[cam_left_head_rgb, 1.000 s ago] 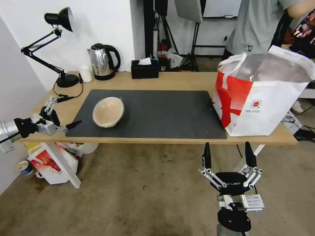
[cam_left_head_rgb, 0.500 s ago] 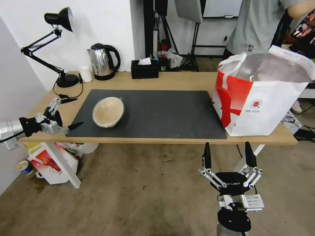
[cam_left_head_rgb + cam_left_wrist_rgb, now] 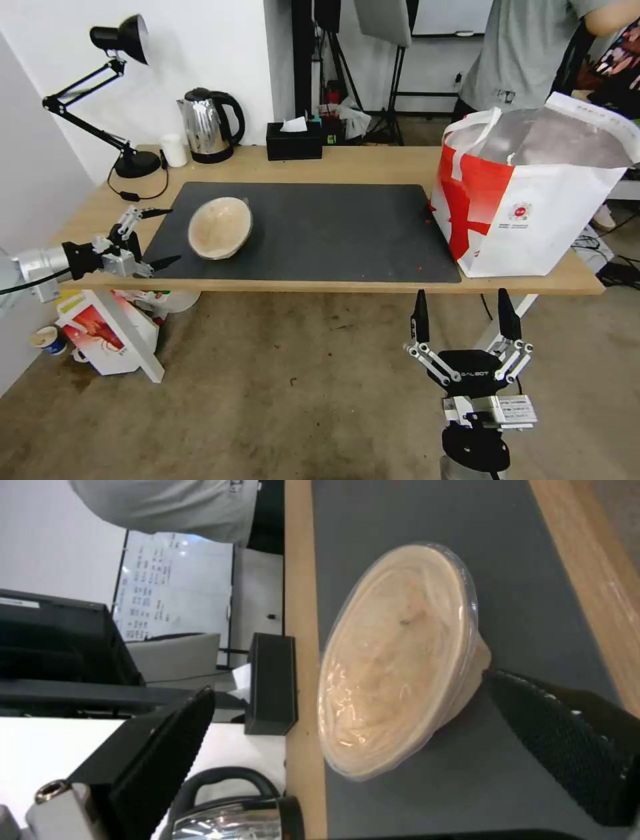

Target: Pick up the trash from the table and place it into the takeout bag.

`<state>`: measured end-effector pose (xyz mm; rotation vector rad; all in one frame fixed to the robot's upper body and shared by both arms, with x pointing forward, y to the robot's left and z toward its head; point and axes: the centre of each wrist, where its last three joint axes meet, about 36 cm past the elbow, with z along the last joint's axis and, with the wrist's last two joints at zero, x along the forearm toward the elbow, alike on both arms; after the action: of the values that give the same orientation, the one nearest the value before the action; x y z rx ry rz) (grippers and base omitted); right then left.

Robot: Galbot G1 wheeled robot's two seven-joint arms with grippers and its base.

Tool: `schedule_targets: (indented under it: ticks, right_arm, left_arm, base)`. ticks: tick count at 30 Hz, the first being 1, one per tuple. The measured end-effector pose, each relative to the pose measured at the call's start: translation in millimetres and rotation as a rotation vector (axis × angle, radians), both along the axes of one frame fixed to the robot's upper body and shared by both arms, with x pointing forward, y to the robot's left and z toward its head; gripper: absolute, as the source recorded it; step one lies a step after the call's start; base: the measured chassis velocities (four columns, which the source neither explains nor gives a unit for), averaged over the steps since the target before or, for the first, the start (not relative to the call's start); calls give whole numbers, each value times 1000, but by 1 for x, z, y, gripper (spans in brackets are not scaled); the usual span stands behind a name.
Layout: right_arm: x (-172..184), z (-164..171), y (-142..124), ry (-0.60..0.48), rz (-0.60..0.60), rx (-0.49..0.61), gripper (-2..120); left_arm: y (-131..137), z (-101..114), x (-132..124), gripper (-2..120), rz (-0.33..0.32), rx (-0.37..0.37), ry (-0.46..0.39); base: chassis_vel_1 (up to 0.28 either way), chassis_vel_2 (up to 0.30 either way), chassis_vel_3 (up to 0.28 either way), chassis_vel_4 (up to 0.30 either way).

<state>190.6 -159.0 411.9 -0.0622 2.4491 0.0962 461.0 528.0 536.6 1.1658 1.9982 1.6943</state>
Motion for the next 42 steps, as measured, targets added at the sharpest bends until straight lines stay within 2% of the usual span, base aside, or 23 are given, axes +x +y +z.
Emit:
schedule_targets:
  ticks: [10,19,30,42]
  right_arm:
    - [0,0,0,0,0,0,100]
    - [0,0,0,0,0,0,100]
    - [0,0,0,0,0,0,100]
    - [0,0,0,0,0,0,100]
  left_arm:
    - [-6,-9,8,100,-15,5,26]
    - [3,-7,18,100,10,23,27]
    - [6,-20,26,100,29,31,50]
    - [-3,-28,37,100,13,35,66]
  base:
    - [0,0,0,0]
    - [0,0,0,0]
    - [0,0,0,0]
    - [0,0,0,0]
